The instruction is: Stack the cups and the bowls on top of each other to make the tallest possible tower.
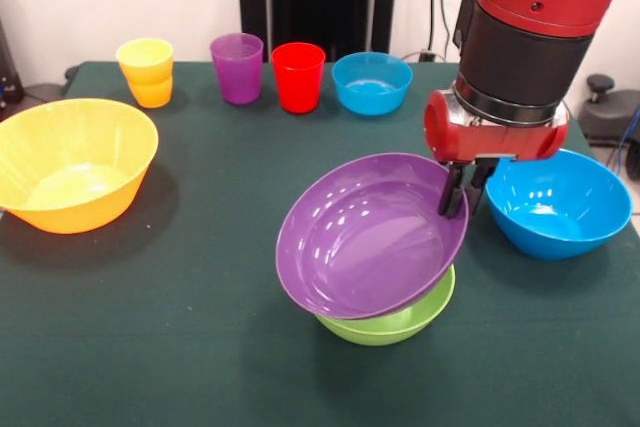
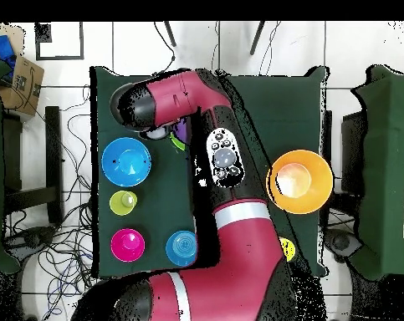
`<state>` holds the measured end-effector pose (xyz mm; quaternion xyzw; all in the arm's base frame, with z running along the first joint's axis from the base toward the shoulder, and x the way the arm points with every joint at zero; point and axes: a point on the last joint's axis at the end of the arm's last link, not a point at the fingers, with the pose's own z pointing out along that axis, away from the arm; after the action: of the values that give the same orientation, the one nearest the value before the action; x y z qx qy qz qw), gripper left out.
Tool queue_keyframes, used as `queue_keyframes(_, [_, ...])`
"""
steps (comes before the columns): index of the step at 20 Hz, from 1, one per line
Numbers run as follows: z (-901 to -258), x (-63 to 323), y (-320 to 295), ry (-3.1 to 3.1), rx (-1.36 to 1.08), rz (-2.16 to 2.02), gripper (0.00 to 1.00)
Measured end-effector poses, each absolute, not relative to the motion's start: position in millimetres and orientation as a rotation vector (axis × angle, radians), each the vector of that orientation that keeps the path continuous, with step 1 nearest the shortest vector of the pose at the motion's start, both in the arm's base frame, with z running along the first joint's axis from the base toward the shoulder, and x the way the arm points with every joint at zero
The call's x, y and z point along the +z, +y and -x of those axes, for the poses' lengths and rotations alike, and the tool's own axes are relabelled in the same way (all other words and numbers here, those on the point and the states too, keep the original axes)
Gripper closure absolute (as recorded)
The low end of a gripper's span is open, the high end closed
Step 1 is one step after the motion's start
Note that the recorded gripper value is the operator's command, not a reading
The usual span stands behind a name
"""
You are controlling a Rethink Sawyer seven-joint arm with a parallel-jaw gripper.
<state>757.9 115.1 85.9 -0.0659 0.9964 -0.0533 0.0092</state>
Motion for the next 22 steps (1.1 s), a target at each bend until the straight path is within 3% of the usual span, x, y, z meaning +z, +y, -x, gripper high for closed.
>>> queue_keyframes(7, [-752.1, 86.0, 103.7, 3.127, -0.168, 0.193, 1.0])
queue_keyframes(8, [-750.3, 85.3, 96.8, 3.133, -0.169, 0.182, 0.0])
queue_keyframes(22, [-752.8, 96.1, 82.3, 3.124, -0.177, 0.155, 0.0])
